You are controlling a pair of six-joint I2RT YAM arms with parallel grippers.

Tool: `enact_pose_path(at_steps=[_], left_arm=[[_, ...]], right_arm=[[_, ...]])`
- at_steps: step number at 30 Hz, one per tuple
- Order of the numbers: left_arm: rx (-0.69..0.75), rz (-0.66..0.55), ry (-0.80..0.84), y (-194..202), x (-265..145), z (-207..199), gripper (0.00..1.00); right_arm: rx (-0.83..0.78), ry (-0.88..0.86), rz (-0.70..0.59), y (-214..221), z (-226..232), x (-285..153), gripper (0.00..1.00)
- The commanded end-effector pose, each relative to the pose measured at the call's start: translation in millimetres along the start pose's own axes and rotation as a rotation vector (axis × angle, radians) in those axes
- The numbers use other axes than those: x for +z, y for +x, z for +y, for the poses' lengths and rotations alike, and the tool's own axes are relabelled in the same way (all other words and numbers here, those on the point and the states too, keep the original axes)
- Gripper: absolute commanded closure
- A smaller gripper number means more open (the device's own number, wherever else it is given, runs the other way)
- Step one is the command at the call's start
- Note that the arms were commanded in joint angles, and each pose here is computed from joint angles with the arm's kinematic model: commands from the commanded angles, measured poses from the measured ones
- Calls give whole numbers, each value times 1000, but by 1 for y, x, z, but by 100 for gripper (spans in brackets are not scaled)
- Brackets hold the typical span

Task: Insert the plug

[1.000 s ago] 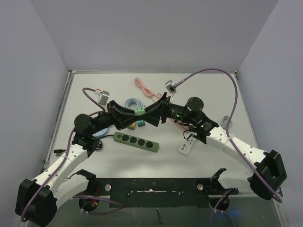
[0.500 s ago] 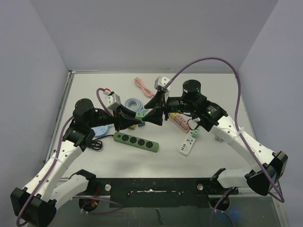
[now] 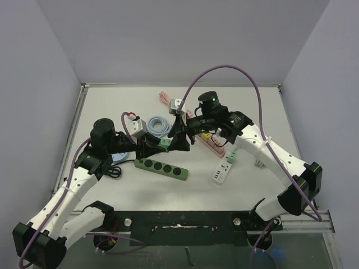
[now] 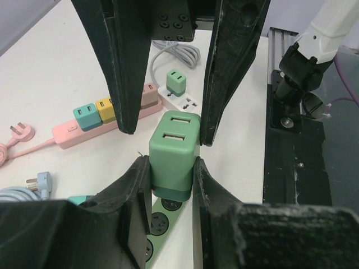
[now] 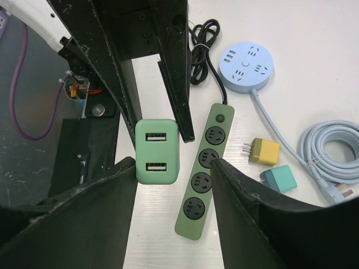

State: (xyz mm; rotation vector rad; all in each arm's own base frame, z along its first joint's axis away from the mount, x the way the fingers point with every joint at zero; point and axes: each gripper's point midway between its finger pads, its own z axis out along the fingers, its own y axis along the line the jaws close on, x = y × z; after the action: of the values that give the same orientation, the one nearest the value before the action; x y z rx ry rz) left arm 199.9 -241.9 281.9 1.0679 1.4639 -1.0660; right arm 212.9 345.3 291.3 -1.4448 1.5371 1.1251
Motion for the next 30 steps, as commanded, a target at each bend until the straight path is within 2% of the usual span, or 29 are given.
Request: enact_pose_path(at_steps=[1,12,14,16,17,20,24,26,30], left_arm=[[51,-20,45,-7,-1,-9,100],[13,-8,53,-1,2,-9,100],[5,-5,53,-1,3,-9,100],[-7,-3,36,-1,3,-6,100],[-17,-5,18,-1,3,-3,96],[-47,-13,-60,-4,2,7,66],[-142,-54,-198,-4,-4,23,39],[-210,-69,-276,2,-9,29,33],[-354,-105,-402,19,-22,34,33]], right_arm=[[-32,-43,-17,-17,4,0,48],[22,-108,8,-7,-1,21,65],[19,-123,7,-6,1,24,75],[12,-127,5,-7,1,24,93],[9,-123,7,-6,1,24,99],[-3,-92,15,3,0,22,100],[-29,-34,-21,21,-3,20,100],[-10,4,-45,33,-5,21,100],[83,128,-69,60,-22,18,100]])
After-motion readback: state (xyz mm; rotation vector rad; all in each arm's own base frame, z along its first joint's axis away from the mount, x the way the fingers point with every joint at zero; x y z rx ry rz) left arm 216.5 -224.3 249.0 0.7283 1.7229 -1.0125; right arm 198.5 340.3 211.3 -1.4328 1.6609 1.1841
